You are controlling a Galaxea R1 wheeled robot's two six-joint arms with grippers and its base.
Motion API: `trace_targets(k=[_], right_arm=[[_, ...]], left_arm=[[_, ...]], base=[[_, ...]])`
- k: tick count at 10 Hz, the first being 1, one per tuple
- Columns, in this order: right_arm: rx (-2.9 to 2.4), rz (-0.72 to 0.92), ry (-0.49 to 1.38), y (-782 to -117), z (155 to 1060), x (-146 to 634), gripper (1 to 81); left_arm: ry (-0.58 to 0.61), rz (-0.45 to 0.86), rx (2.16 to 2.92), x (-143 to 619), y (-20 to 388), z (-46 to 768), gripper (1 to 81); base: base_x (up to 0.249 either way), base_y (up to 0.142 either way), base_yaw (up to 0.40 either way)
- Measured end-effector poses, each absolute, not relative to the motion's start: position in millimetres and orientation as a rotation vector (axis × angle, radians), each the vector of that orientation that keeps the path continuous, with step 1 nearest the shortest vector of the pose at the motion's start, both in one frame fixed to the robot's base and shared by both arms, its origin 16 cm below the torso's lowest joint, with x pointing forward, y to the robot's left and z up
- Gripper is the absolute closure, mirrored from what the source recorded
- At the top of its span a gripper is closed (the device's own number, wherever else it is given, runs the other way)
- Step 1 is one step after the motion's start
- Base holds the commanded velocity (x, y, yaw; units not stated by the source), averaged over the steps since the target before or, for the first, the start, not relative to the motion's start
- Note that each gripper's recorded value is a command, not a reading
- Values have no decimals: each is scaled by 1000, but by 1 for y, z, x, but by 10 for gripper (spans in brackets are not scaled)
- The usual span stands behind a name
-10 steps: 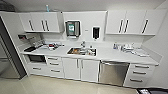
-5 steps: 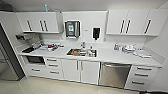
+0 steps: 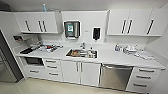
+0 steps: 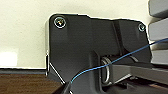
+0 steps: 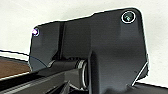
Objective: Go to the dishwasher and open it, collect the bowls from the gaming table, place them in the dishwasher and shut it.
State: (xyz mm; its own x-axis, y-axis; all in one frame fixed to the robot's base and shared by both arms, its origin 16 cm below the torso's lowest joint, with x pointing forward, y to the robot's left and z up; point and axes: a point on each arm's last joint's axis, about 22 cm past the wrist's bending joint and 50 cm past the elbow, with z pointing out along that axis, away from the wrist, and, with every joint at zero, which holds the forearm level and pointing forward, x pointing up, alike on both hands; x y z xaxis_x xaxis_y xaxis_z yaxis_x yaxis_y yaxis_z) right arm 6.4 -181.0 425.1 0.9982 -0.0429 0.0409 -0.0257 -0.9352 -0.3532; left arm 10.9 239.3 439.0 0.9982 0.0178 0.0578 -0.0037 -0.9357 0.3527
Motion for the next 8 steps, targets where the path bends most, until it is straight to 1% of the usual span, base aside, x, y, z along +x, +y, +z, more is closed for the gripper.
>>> trace_targets(k=[8], right_arm=[[-2780,-68,49,-181,425,7,10]], left_arm=[[10,86,2780,11,239,439,10]], base=[[123,0,0]])
